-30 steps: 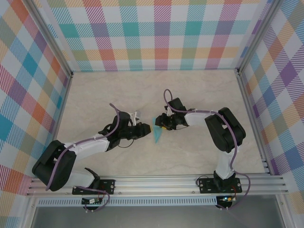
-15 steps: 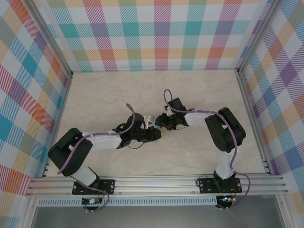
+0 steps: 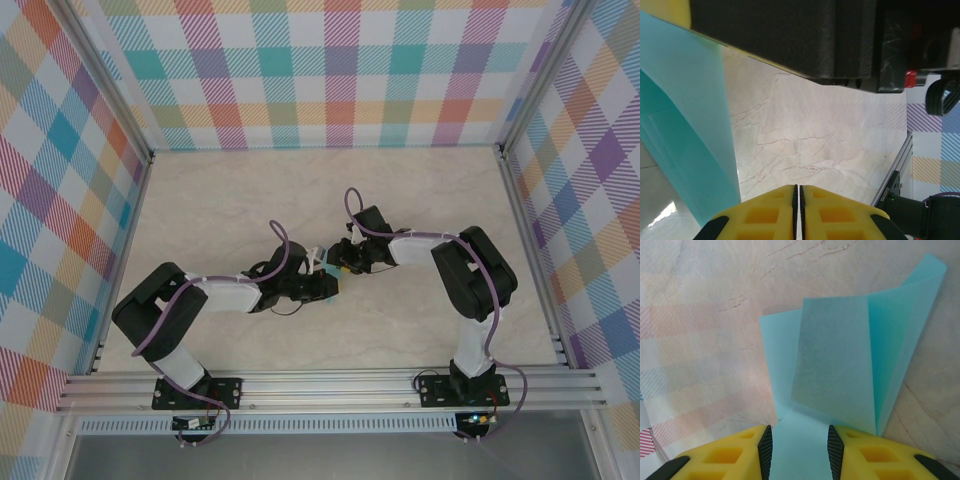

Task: Fold a paper plane with a square sheet of paper (fold left side to right side)
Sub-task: Fold the wing for the fifth time at the center of the table.

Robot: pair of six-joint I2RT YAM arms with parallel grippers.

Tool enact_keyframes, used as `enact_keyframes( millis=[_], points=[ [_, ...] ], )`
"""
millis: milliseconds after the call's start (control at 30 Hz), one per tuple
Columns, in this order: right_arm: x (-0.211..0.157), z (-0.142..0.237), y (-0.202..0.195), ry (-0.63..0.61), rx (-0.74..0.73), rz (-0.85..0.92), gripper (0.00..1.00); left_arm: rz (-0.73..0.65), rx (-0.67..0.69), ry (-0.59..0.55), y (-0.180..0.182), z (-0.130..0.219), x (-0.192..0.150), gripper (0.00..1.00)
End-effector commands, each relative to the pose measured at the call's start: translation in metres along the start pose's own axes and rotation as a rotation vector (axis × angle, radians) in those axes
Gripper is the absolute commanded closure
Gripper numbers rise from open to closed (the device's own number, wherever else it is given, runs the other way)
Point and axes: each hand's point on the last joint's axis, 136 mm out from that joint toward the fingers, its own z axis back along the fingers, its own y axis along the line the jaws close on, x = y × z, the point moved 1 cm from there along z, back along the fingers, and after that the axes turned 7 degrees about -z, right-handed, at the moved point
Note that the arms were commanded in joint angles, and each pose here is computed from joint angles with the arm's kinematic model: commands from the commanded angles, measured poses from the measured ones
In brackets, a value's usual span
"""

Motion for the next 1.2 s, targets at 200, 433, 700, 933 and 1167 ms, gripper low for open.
enact_keyframes(
  millis=[200, 433, 700, 933, 1167],
  points=[
    [-0.021, -0.006, -0.045, 0.055, -0.162, -0.038, 0.62, 0.043, 0.04, 0.024, 0.022, -0.008, -0.017, 0.89],
    [-0.02, -0.006, -0.043, 0.052, -0.158, -0.036, 0.62, 0.071, 0.047, 0.043, 0.03, -0.013, -0.024, 0.89],
    [-0.02, -0.005, -0.042, 0.05, -0.158, -0.035, 0.62, 0.105, 0.089, 0.066, 0.043, -0.016, -0.033, 0.91],
    [-0.02, -0.005, -0.043, 0.056, -0.173, -0.037, 0.62, 0.095, 0.139, 0.125, 0.046, -0.017, -0.051, 0.93],
    [-0.019, -0.005, -0.045, 0.063, -0.201, -0.051, 0.62, 0.055, 0.23, 0.206, 0.049, -0.014, -0.07, 0.93]
  ],
)
